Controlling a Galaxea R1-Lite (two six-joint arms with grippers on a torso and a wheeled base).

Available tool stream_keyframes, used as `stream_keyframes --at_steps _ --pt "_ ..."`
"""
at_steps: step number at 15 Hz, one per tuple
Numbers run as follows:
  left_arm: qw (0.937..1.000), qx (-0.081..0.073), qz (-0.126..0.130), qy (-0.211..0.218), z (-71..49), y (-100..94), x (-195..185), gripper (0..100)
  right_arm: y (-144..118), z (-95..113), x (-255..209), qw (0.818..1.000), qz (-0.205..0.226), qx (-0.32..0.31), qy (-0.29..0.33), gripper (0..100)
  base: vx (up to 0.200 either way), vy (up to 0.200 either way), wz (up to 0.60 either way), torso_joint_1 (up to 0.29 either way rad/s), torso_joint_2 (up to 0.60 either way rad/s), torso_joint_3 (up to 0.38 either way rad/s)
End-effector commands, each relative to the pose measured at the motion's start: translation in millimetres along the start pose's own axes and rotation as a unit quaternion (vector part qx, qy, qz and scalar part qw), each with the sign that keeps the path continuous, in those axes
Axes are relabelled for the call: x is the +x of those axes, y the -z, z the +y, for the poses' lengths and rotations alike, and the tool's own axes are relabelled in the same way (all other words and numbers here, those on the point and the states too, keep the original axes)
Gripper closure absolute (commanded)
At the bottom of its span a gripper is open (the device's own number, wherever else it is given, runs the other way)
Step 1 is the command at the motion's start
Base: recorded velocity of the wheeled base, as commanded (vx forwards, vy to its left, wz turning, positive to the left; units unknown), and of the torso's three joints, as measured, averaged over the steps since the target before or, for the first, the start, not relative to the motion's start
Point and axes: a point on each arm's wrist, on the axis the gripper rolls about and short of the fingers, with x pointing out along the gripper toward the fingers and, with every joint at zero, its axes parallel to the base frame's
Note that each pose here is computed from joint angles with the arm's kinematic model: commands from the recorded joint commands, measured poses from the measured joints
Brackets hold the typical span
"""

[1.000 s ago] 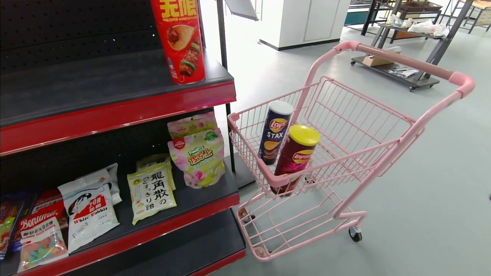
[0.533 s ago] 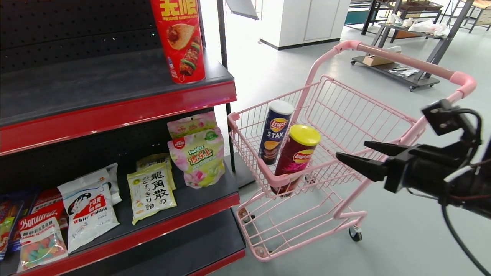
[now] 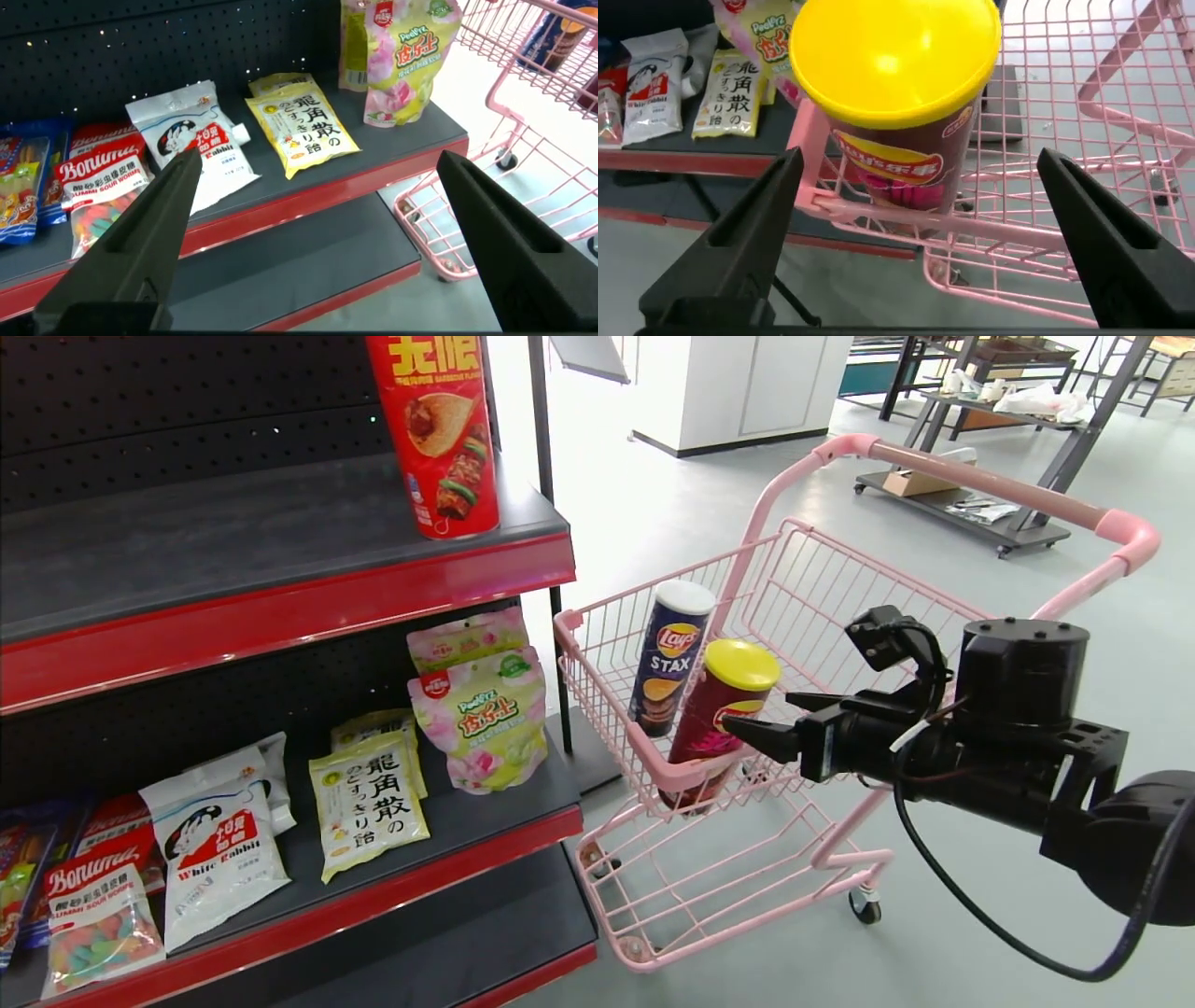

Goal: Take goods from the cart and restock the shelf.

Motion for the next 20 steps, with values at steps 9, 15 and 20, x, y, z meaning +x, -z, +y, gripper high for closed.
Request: stream_keyframes --at_steps 9,15,20 --pt "1.0000 0.000 0.000 0.000 0.0 -0.2 0.0 0 8.2 -10.6 51.9 1.000 0.009 0.003 -0.002 0 0.000 0.000 0.00 0.000 0.00 0.000" --pt "1.0000 0.000 0.000 0.000 0.0 -0.2 0.0 0 15.5 -7.1 70.6 1.000 -0.007 -0.002 -0.013 0 0.000 0.000 0.00 0.000 0.00 0.000" --pt "1.0000 0.000 0.001 0.000 0.0 0.2 0.1 0 20.7 -10.4 76.4 1.000 -0.001 -0.001 -0.008 100 0.000 0.000 0.00 0.000 0.00 0.000"
